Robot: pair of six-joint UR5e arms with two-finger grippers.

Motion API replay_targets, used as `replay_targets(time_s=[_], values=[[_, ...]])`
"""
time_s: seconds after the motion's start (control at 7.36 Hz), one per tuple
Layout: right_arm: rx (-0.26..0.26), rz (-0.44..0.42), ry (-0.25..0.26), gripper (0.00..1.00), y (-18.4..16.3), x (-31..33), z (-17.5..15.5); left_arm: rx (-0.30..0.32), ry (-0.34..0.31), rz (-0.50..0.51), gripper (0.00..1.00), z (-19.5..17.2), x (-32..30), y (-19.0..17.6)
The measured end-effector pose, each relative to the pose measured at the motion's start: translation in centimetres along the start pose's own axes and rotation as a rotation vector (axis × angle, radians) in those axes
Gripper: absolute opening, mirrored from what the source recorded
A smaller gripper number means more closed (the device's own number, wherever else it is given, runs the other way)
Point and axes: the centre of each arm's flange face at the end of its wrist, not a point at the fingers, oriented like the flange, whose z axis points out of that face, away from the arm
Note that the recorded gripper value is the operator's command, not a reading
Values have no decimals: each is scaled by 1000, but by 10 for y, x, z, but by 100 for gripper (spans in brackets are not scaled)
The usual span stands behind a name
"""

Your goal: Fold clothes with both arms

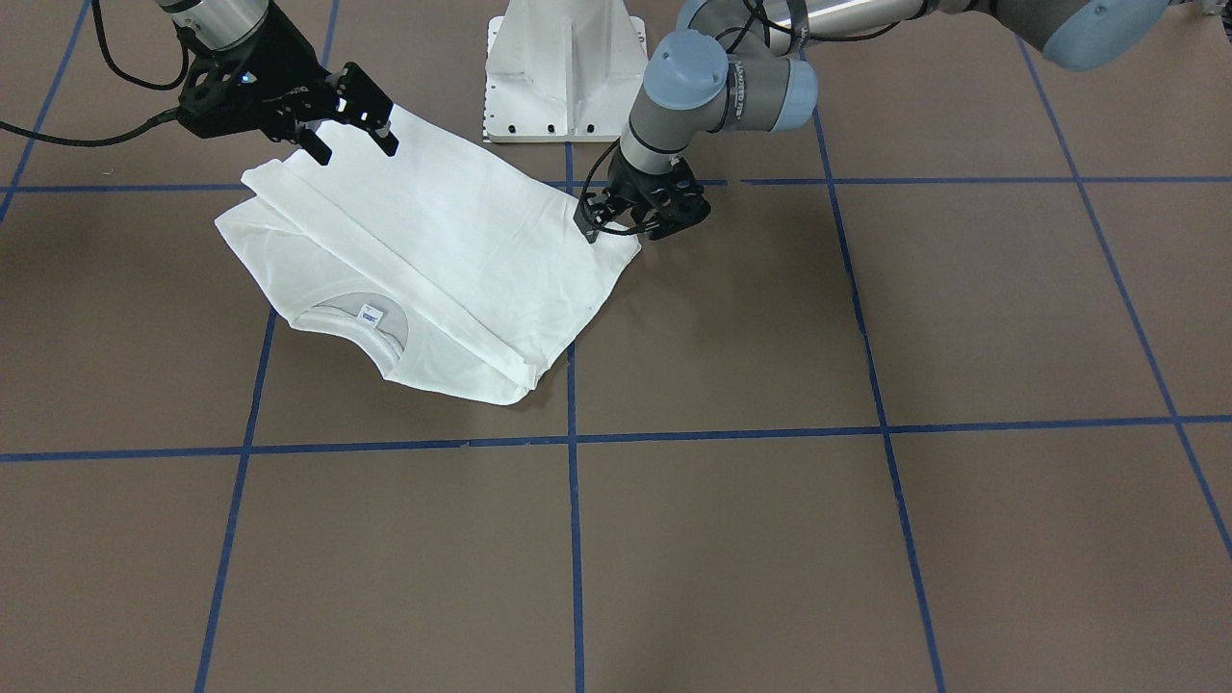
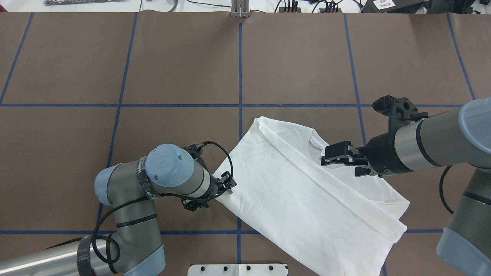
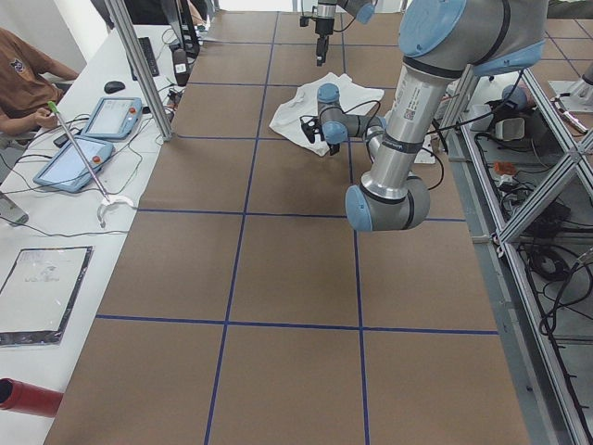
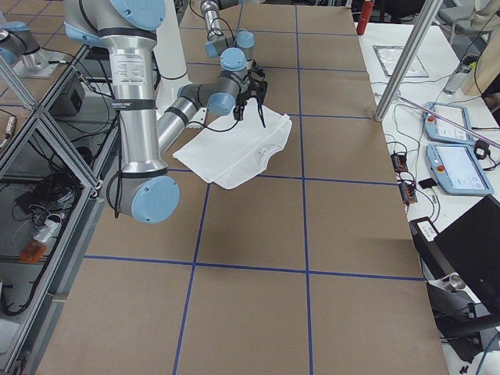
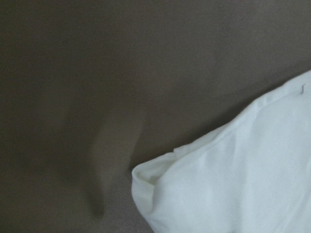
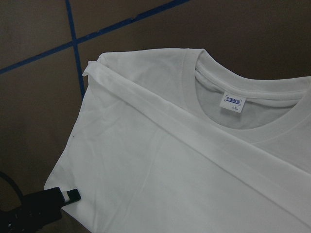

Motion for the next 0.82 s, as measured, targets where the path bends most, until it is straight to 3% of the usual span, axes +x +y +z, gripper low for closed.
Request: replay_targets(time_s=[0.82], values=[[2, 3, 1, 100, -1, 1, -1, 30, 40, -9, 0, -26, 13, -27]])
